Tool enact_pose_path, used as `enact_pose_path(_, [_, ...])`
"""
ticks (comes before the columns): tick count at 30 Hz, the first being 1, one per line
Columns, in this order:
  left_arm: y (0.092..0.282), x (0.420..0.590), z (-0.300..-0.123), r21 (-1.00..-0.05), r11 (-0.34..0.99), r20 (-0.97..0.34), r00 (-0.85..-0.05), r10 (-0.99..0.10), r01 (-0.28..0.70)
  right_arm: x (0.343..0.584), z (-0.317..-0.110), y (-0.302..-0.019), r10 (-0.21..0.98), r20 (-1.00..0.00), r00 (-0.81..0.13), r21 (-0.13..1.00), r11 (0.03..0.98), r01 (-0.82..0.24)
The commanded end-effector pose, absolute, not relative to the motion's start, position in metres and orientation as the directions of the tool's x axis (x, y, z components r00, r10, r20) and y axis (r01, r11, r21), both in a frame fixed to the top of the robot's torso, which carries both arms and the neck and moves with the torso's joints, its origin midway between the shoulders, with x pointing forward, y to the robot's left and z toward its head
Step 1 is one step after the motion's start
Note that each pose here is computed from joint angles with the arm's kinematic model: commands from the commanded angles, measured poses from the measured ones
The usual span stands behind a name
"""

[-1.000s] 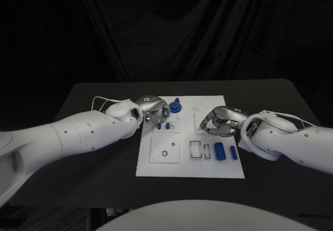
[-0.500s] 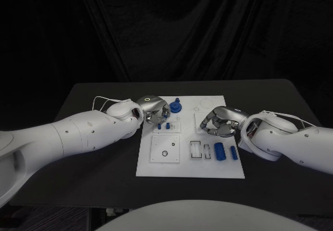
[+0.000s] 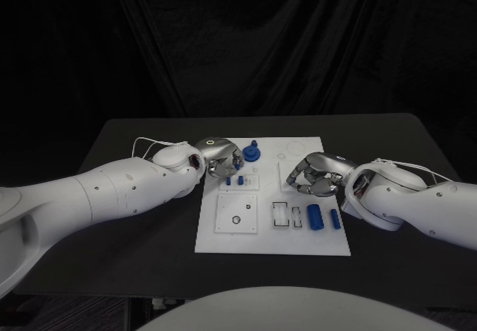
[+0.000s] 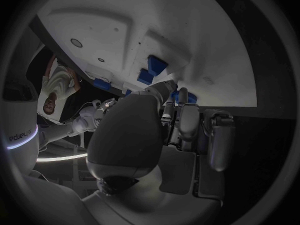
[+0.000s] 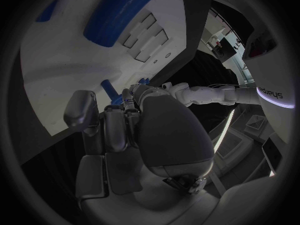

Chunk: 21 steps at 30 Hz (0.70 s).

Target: Assemble the parts on the task board

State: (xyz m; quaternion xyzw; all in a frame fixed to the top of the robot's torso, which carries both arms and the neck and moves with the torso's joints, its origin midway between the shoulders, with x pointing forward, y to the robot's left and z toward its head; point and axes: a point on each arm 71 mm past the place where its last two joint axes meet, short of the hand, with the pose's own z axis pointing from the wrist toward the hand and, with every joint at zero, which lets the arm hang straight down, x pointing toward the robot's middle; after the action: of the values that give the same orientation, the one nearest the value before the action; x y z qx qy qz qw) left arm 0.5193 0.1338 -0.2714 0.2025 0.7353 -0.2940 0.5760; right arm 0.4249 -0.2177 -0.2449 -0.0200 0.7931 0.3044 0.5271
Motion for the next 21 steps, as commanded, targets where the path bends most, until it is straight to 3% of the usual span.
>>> enact_pose_path(1, [0.135,0.519,-0.274,-0.197,0.753,-0.963,-0.269,-0.028,0.628,0.424,-0.246,-0.219,0.287,-0.847,-0.448,0.458,0.822,-0.338])
enact_pose_path(21, [0.146,0.521,-0.272,-0.186,0.769,-0.971,-0.235,-0.047,0.612,0.424,-0.246,-0.22,0.289,-0.847,-0.446,0.458,0.822,-0.337])
